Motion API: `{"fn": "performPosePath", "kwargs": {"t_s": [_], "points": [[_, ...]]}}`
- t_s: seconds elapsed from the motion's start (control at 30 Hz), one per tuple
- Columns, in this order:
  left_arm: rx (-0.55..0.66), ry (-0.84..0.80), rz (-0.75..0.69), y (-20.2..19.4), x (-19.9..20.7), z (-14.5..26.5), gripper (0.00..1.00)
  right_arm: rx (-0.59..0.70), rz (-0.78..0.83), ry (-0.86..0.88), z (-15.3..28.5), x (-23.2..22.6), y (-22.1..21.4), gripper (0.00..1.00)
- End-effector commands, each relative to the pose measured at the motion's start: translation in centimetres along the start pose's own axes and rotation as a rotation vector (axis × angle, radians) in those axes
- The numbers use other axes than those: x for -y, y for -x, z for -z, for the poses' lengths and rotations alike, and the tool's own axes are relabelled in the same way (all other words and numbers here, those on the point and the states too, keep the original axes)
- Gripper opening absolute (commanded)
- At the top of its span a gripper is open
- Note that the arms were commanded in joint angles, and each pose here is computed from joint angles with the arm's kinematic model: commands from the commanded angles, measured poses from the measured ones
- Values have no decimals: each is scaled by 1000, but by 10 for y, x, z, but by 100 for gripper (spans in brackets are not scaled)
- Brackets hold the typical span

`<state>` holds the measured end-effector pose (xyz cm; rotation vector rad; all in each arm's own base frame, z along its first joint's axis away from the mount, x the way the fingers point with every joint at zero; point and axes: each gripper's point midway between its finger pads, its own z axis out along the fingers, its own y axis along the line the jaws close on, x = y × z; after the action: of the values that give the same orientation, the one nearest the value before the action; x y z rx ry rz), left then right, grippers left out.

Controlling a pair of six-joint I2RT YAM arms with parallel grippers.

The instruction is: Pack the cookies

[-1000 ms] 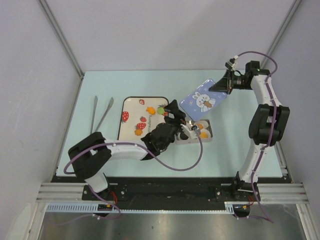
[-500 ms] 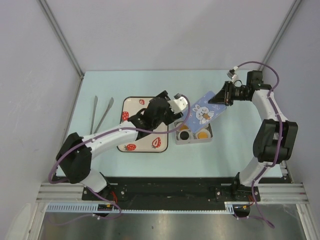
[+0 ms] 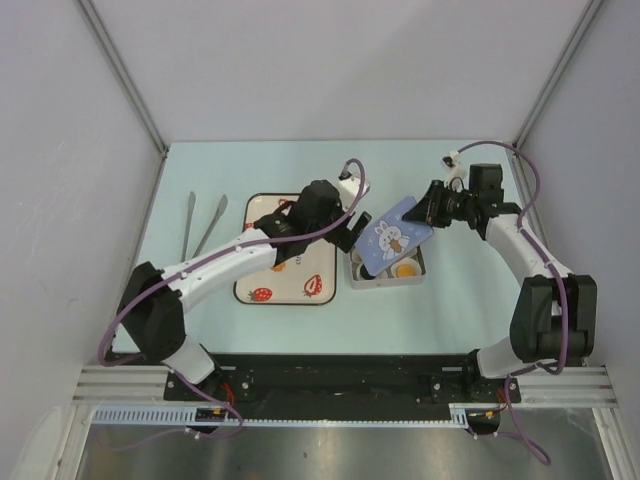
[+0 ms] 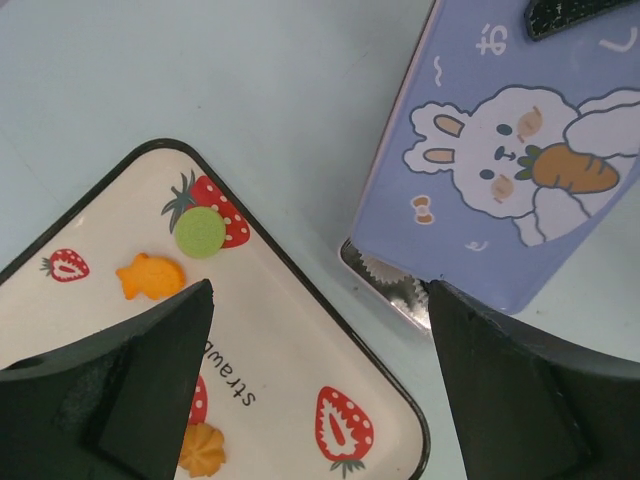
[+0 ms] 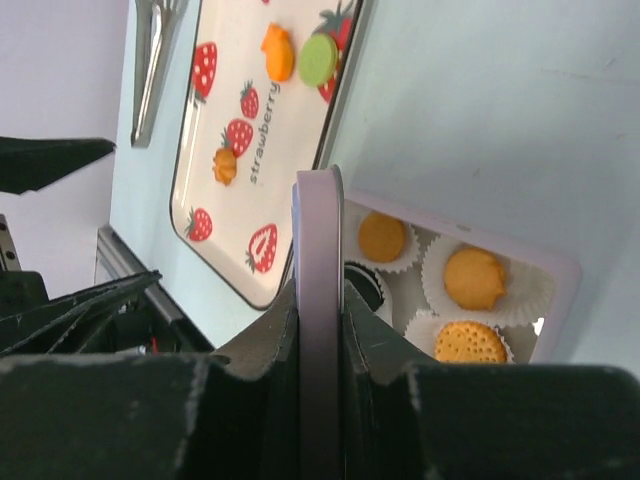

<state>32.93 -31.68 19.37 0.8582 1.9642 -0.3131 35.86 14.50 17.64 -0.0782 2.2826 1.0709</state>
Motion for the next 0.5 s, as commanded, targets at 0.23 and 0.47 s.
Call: {"fn": "performPosePath", "kwargs": {"t_s": [0.23,0.47], "points": [[-22,-6,259,5,2,-13,93,289,9,36,-1,-27,28,0],[-53,7,324,-6,-9,-23,92,285,-26,86,-9,-38,21,0]]}}
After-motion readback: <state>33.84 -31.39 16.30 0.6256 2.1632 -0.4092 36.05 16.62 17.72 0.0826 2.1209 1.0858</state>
